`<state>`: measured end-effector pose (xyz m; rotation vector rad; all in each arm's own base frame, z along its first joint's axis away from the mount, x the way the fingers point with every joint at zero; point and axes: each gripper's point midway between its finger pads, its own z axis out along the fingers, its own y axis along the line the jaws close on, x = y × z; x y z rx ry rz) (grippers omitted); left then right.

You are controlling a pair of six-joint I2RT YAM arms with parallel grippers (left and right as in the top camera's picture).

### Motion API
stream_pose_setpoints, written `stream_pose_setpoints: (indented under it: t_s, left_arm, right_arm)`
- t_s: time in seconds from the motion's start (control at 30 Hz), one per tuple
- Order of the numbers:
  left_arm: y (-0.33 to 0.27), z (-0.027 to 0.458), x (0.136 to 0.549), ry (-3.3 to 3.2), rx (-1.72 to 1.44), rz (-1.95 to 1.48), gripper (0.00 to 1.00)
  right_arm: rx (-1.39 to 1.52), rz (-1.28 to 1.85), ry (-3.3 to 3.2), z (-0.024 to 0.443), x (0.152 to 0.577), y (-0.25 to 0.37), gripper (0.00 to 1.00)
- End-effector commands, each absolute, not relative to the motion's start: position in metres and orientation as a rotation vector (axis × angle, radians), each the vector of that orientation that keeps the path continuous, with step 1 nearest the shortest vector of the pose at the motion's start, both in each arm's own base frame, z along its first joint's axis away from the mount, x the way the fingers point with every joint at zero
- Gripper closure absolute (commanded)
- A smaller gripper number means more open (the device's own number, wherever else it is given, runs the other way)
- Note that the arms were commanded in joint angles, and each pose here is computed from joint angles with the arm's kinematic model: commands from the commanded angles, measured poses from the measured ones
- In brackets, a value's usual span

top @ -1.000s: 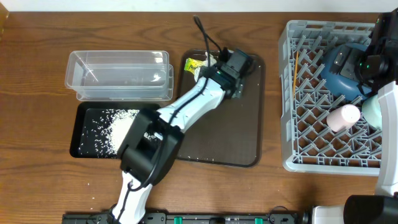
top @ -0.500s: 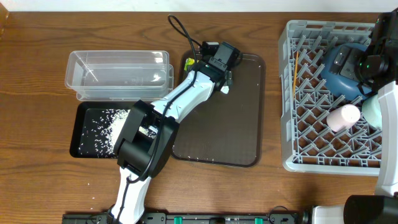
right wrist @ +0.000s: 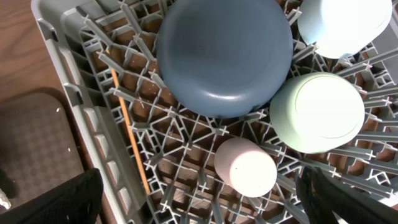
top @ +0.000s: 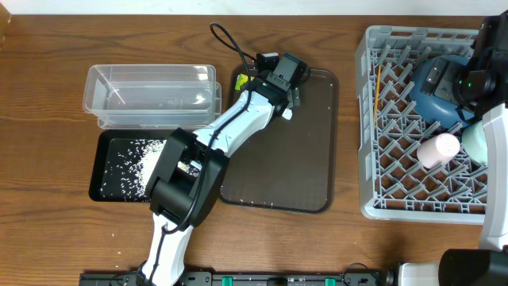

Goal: Sort waste into correct bins and load items into the dishwasher rack
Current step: 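Grasp the white tissue with the left gripper and lift it, then carry the tissue left and release it into the clear container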

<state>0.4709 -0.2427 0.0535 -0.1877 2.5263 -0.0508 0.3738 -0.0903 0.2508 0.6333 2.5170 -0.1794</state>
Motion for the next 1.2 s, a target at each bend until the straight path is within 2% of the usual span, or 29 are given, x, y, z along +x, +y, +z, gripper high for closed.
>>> stream_pose_setpoints:
  t_s: [0.0,0.3,0.43,0.53,0.6,0.7,0.93,0.97,1.03,1.17]
  left_arm:
    - [-0.242,0.037,0.473,2.548,-0.196,-0.025,0.02]
    - [-0.236,0.020,0.473,2.571,-0.205,0.002,0.01]
    - [-0.238,0.022,0.476,2.558,-0.207,-0.010,0.15]
    - [-0.238,0.023,0.477,2.554,-0.208,-0.014,0.32]
    - [-0.238,0.026,0.476,2.553,-0.208,-0.015,0.47]
    - [-0.236,0.033,0.473,2.559,-0.207,-0.010,0.62]
    - [-0.221,0.067,0.449,2.606,-0.198,0.035,0.81]
    - [-0.218,0.075,0.445,2.610,-0.197,0.039,0.88]
    - [-0.215,0.091,0.439,2.608,-0.196,0.037,0.94]
    - [-0.210,0.132,0.432,2.560,-0.206,-0.008,0.94]
  right_arm:
    - [0.657,-0.180,2.512,0.250,0.373,-0.093,0.01]
    - [0.657,-0.180,2.512,0.250,0.373,-0.093,0.01]
    - [0.657,-0.180,2.512,0.250,0.373,-0.093,0.01]
    - [0.657,-0.180,2.512,0.250,0.373,-0.093,0.01]
    - [0.657,-0.180,2.512,0.250,0.373,-0.093,0.01]
    - [0.657,-0.180,2.512,0.250,0.373,-0.093,0.01]
    - [0.657,-0.180,2.512,0.250,0.373,-0.093,0.01]
    - [0.657,-0.180,2.512,0.250,0.373,-0.093,0.01]
    - [0.657,-0.180,2.512,0.250,0.373,-0.093,0.01]
    - [0.657,-0.180,2.512,0.250,0.373,-0.093,0.01]
